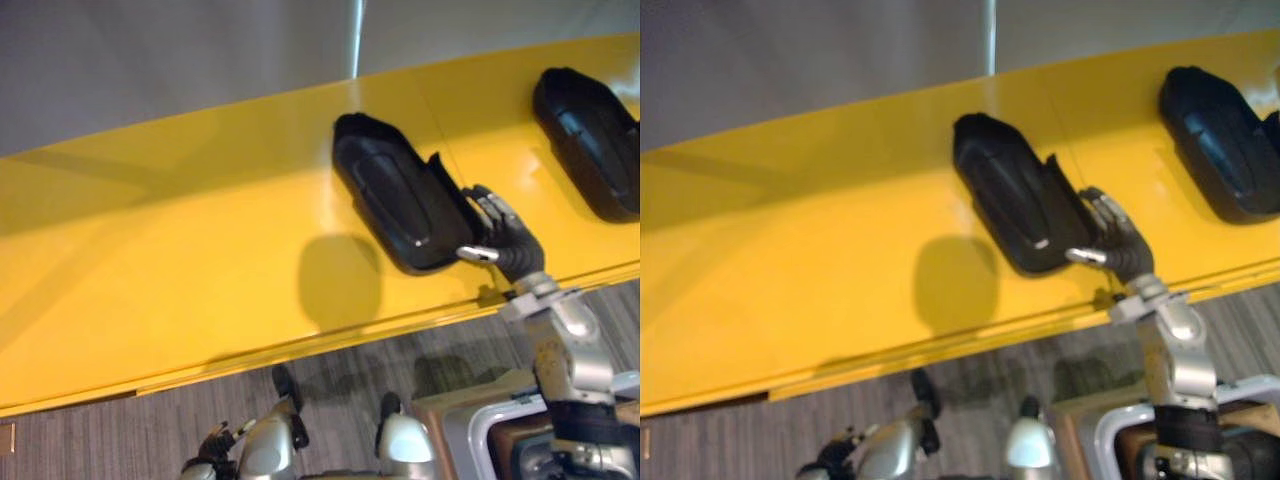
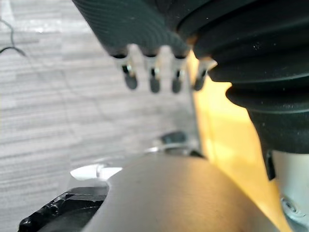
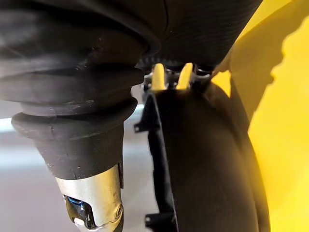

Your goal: Walk over and take plastic housings, then place them on the shelf

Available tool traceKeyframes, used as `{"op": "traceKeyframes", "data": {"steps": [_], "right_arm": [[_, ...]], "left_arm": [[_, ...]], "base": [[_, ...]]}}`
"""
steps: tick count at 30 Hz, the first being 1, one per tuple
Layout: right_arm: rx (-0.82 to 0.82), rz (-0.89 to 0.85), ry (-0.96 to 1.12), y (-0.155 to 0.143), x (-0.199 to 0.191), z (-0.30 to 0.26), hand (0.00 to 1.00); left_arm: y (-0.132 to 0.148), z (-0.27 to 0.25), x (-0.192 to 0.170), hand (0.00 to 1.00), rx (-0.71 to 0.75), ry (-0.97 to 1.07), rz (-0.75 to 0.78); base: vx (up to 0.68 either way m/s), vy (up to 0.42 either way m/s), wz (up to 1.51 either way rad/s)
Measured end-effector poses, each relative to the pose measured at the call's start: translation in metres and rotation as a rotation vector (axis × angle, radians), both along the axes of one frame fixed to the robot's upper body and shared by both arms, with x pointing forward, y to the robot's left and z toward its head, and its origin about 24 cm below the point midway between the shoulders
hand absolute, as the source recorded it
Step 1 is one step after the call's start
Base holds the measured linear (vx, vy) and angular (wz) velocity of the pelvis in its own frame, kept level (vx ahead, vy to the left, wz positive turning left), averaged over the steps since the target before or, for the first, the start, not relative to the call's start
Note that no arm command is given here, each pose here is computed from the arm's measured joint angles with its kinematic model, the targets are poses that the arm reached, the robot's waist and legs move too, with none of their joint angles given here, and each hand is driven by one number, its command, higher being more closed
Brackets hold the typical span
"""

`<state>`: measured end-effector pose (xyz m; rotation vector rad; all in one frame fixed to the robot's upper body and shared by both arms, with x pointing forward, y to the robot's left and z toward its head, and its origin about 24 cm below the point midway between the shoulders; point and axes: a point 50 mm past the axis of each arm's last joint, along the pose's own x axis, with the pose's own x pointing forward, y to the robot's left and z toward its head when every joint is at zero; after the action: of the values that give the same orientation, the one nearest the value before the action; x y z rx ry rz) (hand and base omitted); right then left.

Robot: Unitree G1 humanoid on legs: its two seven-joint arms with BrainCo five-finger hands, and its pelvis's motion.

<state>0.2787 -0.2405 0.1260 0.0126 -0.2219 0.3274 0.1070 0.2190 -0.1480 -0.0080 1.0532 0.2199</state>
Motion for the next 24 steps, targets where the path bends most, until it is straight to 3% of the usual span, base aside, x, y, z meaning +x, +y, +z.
{"op": "traceKeyframes", "data": {"steps": [11, 24], "right_arm": [[0.01, 0.139, 0.045, 0.02, -0.001, -0.01, 0.0], [-0.001, 0.173, 0.037, 0.032, -0.003, -0.012, 0.0]], "left_arm": [[0.004, -0.001, -0.001, 0.0, 0.015, 0.02, -0.019], [0.005, 0.0, 0.004, 0.0, 0.021, 0.015, -0.033]], "base": [[0.0, 0.0, 0.0], [0.0, 0.0, 0.0]]}}
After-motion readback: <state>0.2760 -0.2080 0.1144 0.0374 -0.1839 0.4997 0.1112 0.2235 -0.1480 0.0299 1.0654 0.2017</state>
